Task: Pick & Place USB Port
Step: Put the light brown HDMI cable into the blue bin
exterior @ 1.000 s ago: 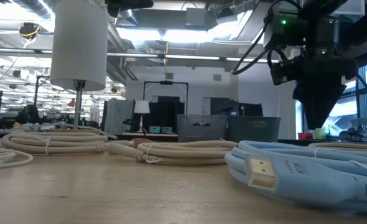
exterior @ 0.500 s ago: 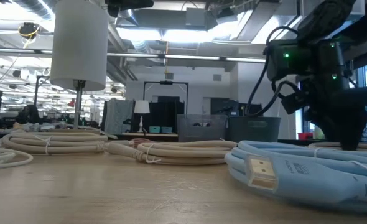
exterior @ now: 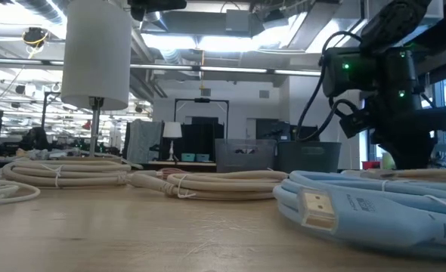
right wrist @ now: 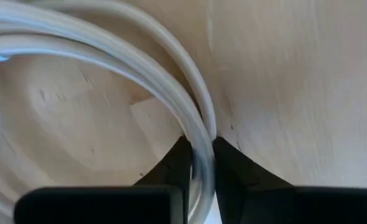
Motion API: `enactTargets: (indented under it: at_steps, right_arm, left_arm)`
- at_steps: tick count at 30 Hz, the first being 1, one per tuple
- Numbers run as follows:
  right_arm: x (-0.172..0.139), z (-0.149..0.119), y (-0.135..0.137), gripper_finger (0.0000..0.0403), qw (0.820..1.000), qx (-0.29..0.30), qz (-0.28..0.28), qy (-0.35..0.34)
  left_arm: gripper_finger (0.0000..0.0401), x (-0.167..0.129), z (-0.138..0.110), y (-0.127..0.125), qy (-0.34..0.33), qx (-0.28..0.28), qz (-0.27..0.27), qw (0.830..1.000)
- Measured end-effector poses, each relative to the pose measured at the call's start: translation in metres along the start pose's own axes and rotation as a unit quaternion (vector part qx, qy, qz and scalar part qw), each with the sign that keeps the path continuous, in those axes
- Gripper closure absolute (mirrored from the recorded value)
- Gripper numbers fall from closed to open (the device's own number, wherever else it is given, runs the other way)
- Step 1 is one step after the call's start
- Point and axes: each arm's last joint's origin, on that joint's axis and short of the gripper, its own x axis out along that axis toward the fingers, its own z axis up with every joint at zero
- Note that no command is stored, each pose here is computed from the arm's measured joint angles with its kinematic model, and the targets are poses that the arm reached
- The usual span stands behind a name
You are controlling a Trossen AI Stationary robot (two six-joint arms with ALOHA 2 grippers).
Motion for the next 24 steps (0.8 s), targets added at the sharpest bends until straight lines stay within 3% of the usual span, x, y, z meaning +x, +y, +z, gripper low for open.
enactTargets:
  at_steps: [7,10,14,24]
  right_arm:
    - [-0.005,0.008,0.003,0.0359,1.000,0.012,-0.002,-0.023]
    - [-0.015,0.017,0.006,0.0387,0.999,0.011,0.006,-0.053]
    - [-0.036,0.025,0.010,0.0387,0.996,0.013,0.014,-0.086]
    - [-0.099,0.024,0.010,0.0387,0.994,0.026,-0.046,-0.096]
  left_arm:
    - [0.0395,0.000,0.000,0.000,0.000,0.000,0.000,1.000]
    - [0.0395,0.000,0.000,0.000,0.000,0.000,0.000,1.000]
    - [0.0395,0.000,0.000,0.000,0.000,0.000,-0.004,1.000]
    - [0.0395,0.000,0.000,0.000,0.000,0.000,-0.002,1.000]
